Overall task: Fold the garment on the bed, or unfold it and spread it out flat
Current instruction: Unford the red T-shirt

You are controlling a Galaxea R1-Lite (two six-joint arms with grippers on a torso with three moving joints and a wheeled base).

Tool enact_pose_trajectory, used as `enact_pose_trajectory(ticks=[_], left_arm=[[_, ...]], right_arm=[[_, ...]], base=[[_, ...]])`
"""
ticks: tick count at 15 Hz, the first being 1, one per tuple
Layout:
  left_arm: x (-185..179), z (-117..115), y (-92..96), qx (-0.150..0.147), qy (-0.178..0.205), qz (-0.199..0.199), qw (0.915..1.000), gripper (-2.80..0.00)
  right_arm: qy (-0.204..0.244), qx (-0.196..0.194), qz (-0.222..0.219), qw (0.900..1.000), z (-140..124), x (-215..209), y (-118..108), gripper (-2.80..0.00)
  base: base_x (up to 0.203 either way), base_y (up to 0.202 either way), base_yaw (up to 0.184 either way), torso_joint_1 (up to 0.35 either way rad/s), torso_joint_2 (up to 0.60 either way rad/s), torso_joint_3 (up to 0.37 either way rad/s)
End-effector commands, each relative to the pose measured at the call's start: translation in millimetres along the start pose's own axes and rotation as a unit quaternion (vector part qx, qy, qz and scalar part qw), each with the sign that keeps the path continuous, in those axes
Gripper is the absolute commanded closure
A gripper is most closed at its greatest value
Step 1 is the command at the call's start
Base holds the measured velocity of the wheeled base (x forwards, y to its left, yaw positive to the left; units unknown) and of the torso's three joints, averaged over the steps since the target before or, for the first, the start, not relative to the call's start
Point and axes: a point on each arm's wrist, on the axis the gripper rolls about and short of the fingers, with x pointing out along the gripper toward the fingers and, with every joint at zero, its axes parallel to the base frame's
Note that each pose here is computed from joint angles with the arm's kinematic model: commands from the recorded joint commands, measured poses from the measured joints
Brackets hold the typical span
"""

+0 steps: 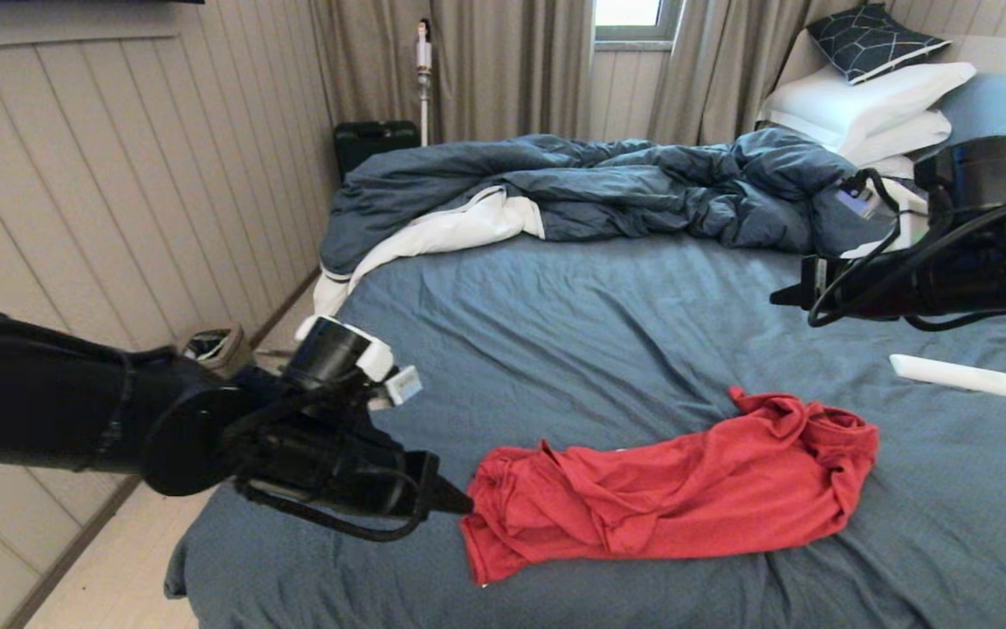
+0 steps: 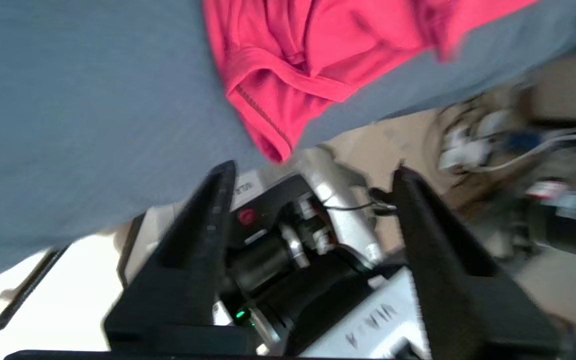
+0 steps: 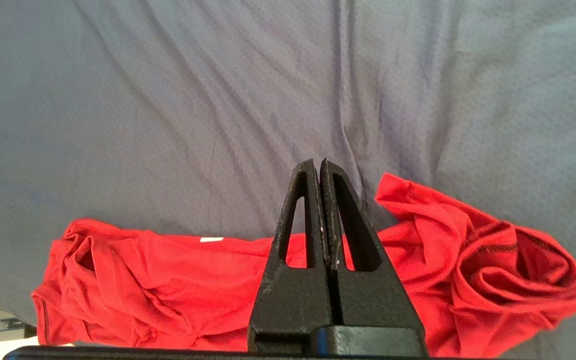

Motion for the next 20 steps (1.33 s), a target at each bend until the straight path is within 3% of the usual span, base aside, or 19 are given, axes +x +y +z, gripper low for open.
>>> enact_pose_trajectory(ticks=[1,3,7,12,20], left_arm=[[54.9,-8.6,-4.3,0.009,0.051,0.035,0.998,-2.8],[82.4,-14.4,-9.8,0.029,0.04,0.09,0.9948,-2.8],[102.8,-10.2,-6.8,0.04,-0.005,0.125,0.9913,-2.8],[100.4,5.3,-13.7,0.014,-0.036,0.114,0.9927,-2.8],[116.4,14.5,-14.1,0.001,-0.042,0.112,0.9928,-2.8]], right_arm=[[0.0,-0.001,0.002,1.0,0.1,0.3,0.8,0.0],[-0.002,-0.002,0.004,1.0,0.9,-1.5,1.5,0.0],[-0.002,-0.004,0.007,1.0,-0.2,-2.0,3.5,0.0],[0.002,-0.004,0.008,1.0,-1.6,0.4,4.5,0.0],[0.003,-0.004,0.009,1.0,-1.4,1.7,4.2,0.0]], base=[[0.0,0.0,0.0,0.0,0.0,0.0],[0.0,0.0,0.0,0.0,0.0,0.0],[0.0,0.0,0.0,0.0,0.0,0.0],[0.0,0.0,0.0,0.0,0.0,0.0],[0.0,0.0,0.0,0.0,0.0,0.0]])
